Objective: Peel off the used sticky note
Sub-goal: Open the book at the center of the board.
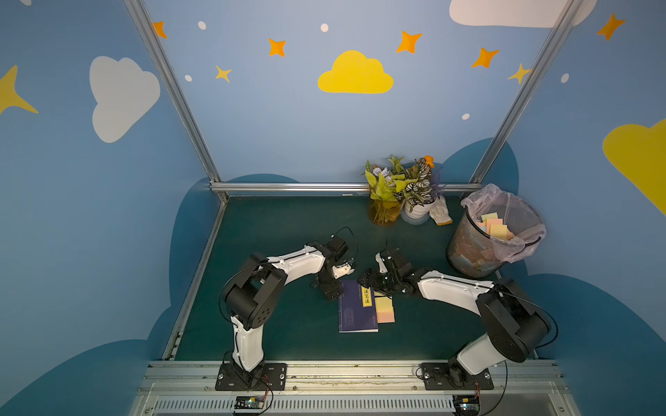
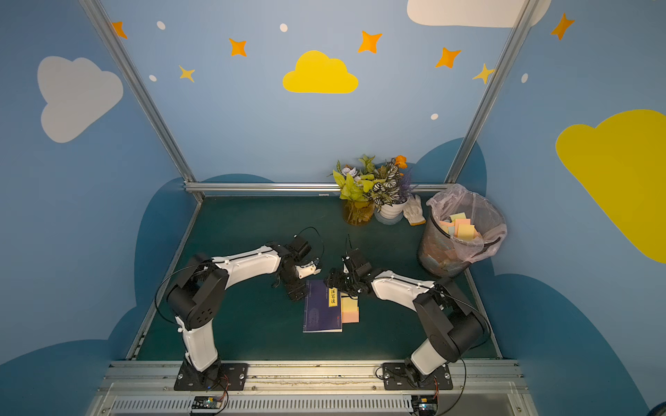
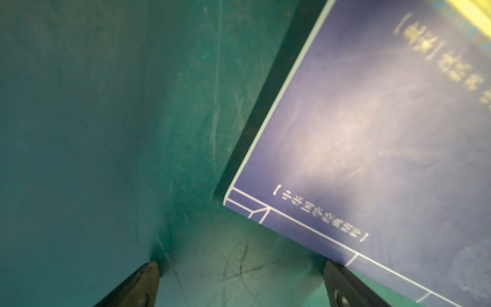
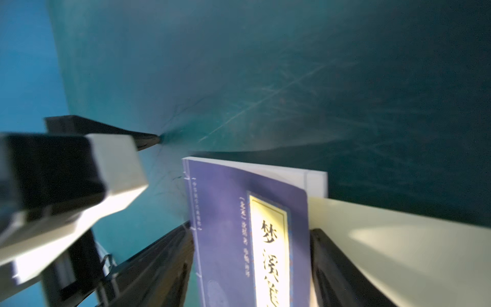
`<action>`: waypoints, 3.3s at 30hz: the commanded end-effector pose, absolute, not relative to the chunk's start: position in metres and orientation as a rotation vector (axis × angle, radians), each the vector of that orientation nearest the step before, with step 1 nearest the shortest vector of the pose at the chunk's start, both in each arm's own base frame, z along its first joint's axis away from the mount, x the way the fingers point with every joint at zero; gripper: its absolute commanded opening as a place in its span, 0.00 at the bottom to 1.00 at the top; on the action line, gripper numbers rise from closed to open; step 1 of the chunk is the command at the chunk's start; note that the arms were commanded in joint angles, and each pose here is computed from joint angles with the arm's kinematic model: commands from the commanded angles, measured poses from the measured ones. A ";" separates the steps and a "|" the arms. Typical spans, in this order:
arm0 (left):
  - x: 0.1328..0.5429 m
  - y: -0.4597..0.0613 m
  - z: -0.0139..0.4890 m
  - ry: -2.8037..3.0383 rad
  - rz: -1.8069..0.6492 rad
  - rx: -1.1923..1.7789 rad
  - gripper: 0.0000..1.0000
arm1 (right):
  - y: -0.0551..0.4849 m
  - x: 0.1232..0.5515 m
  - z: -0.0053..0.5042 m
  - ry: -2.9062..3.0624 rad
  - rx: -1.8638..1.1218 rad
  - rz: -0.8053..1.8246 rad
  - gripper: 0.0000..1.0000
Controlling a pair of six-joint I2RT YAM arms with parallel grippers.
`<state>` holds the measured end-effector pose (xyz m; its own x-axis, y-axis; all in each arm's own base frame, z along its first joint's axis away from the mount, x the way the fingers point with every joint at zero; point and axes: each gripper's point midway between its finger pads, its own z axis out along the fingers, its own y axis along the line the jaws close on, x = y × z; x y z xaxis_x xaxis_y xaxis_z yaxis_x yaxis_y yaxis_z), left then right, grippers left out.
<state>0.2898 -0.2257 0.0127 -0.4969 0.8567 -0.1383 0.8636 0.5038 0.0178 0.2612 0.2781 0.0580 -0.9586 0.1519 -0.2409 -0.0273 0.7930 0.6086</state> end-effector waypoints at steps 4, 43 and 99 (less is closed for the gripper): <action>0.296 -0.228 -0.025 2.623 -0.008 1.506 1.00 | 0.293 0.256 0.081 2.644 0.069 1.072 0.70; 0.297 -0.230 -0.017 2.580 -0.029 1.498 1.00 | 0.311 0.252 0.094 2.594 0.091 1.151 0.14; 0.211 -0.352 0.104 1.653 -0.128 1.570 1.00 | 0.220 0.327 0.082 2.521 0.809 0.912 0.00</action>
<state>0.2097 -0.3433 0.1073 0.1450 0.7997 -0.5826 0.8673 0.1806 0.4639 0.3177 0.2187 0.0793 -0.7989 0.5890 -0.1221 0.3847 0.6564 0.6489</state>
